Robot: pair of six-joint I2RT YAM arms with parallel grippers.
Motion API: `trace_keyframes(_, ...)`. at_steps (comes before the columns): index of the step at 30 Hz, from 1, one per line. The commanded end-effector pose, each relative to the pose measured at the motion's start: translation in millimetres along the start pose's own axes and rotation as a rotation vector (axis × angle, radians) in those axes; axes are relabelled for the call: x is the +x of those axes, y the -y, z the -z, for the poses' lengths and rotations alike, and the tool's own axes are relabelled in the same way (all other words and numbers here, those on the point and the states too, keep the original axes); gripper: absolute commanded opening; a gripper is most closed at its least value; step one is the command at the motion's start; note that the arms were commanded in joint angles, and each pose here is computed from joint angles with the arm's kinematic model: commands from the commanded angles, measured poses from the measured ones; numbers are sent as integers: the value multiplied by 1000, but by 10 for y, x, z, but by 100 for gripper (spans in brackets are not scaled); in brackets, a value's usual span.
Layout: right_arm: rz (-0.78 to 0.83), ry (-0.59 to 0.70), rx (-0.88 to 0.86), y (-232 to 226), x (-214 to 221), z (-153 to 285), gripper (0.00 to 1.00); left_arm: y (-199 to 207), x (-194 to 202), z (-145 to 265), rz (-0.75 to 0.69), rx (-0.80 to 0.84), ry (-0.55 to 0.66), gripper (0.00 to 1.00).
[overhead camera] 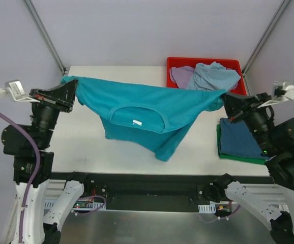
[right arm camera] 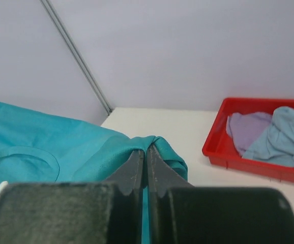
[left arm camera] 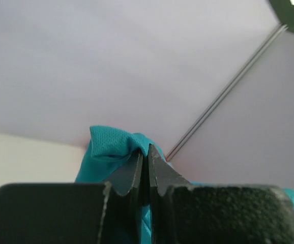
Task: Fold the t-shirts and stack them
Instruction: Flatten out the tshirt
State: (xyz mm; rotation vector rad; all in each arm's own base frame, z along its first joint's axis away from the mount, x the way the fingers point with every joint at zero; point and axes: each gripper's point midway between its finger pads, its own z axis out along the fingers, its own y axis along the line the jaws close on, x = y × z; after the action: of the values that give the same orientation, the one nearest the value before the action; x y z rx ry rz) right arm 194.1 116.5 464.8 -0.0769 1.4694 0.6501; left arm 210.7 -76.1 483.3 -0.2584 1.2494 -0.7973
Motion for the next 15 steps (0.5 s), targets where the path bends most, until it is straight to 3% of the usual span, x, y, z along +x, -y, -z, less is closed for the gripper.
trace_keyframes(1,94,-51,-1,-60,-177,-46,0,352,-256,-231,-50,74,-39,0)
trace_keyframes(8,192,-88,132,93,-262,-640,0,13,-422,-880,-153,-103,-27,0)
trace_keyframes(15,189,-122,19,-95,-253,-1751,0,-229,-675,-1565,-309,-190,-46,0)
